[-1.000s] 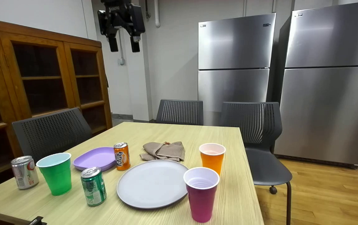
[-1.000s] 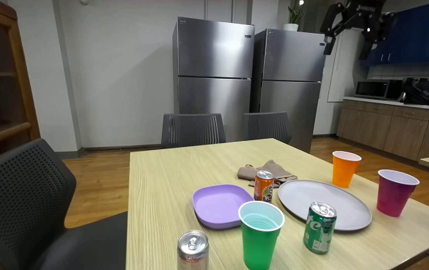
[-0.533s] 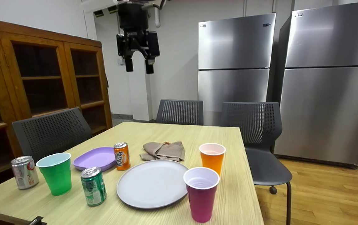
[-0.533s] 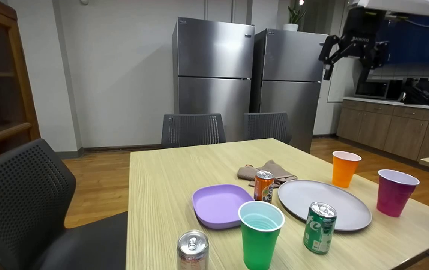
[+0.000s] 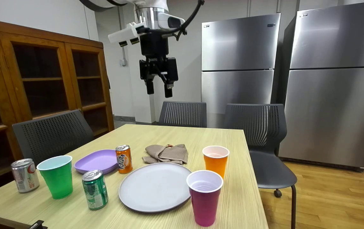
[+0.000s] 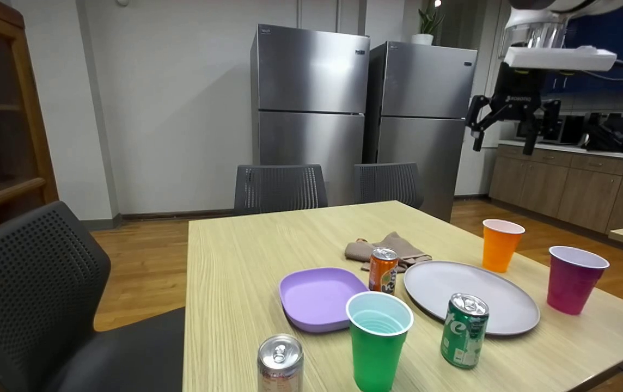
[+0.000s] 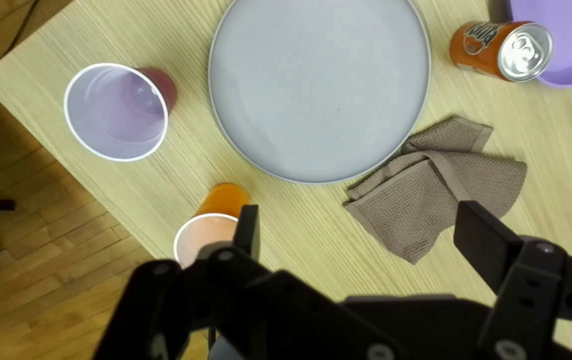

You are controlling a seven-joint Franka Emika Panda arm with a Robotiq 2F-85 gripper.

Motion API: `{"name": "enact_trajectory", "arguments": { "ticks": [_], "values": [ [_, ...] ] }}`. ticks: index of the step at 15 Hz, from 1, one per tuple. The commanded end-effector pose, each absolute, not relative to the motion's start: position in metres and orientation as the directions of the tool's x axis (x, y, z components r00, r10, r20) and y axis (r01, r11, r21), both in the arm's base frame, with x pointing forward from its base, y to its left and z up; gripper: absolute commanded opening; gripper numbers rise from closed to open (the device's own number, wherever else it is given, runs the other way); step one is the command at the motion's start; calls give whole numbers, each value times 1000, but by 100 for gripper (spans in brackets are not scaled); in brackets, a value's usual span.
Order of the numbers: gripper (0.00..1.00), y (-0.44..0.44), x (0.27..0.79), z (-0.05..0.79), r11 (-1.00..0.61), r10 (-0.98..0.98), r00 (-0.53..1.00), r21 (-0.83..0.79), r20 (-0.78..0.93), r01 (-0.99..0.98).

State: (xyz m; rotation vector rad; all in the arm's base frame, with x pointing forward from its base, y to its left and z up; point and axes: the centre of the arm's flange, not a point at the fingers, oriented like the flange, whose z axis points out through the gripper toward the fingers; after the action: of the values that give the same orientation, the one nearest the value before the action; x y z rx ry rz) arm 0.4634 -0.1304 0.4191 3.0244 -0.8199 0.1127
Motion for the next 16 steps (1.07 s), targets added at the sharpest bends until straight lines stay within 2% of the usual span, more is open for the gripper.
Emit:
{"name": "enact_trajectory", "arguments": {
  "ticks": [1, 16],
  "values": [
    [100, -147, 479, 400, -818, -568, 819, 48, 80, -573],
    [100, -213, 525, 307, -670, -731, 682, 160, 31, -725]
  ]
}}
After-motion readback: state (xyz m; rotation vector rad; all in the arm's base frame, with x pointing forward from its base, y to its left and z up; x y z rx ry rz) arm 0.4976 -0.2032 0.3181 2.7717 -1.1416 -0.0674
